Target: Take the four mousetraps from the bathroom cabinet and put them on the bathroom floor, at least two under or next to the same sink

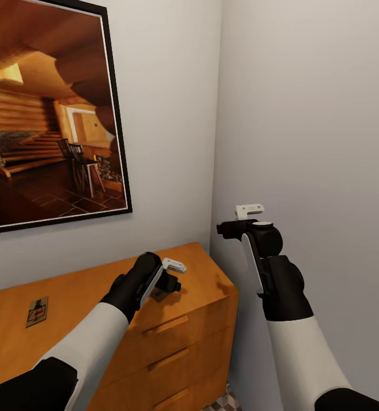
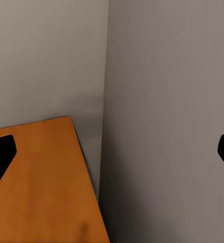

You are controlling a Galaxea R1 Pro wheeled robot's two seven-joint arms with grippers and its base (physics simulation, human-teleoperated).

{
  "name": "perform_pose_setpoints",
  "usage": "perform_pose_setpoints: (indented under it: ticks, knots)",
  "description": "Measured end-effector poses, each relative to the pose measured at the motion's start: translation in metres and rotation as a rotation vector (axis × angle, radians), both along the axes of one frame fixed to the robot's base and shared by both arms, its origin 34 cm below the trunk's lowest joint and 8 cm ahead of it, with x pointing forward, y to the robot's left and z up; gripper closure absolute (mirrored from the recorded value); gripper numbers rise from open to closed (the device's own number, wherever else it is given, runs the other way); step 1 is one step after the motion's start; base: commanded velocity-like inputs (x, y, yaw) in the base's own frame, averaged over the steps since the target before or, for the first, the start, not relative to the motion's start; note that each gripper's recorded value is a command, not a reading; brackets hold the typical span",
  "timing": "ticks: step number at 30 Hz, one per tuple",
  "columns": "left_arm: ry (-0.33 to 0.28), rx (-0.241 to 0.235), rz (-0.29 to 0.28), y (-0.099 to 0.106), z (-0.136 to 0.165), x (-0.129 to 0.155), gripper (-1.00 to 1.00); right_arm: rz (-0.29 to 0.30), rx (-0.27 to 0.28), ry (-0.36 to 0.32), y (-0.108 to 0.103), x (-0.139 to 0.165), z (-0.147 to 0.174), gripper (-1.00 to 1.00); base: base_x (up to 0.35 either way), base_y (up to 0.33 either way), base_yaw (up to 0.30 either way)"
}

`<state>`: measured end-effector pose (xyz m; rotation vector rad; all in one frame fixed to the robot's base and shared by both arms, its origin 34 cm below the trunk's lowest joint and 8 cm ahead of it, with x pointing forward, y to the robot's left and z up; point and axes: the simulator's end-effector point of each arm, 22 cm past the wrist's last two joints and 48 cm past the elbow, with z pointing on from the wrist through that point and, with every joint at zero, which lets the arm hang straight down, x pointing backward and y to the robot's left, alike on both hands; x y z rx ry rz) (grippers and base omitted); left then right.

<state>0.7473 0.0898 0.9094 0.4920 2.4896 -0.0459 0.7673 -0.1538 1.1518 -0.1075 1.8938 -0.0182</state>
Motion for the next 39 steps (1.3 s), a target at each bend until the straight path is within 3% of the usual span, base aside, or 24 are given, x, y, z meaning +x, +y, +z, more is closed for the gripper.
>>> perform_pose_setpoints:
  ticks: [39]
  knots:
    - [0.025, -0.073, 0.024, 0.0046, -0.0016, -0.0003, -1.0, 0.019, 0.016, 0.002, 0.0046, -0.0003, 0.0004, -1.0, 0.0, 0.0, 0.0]
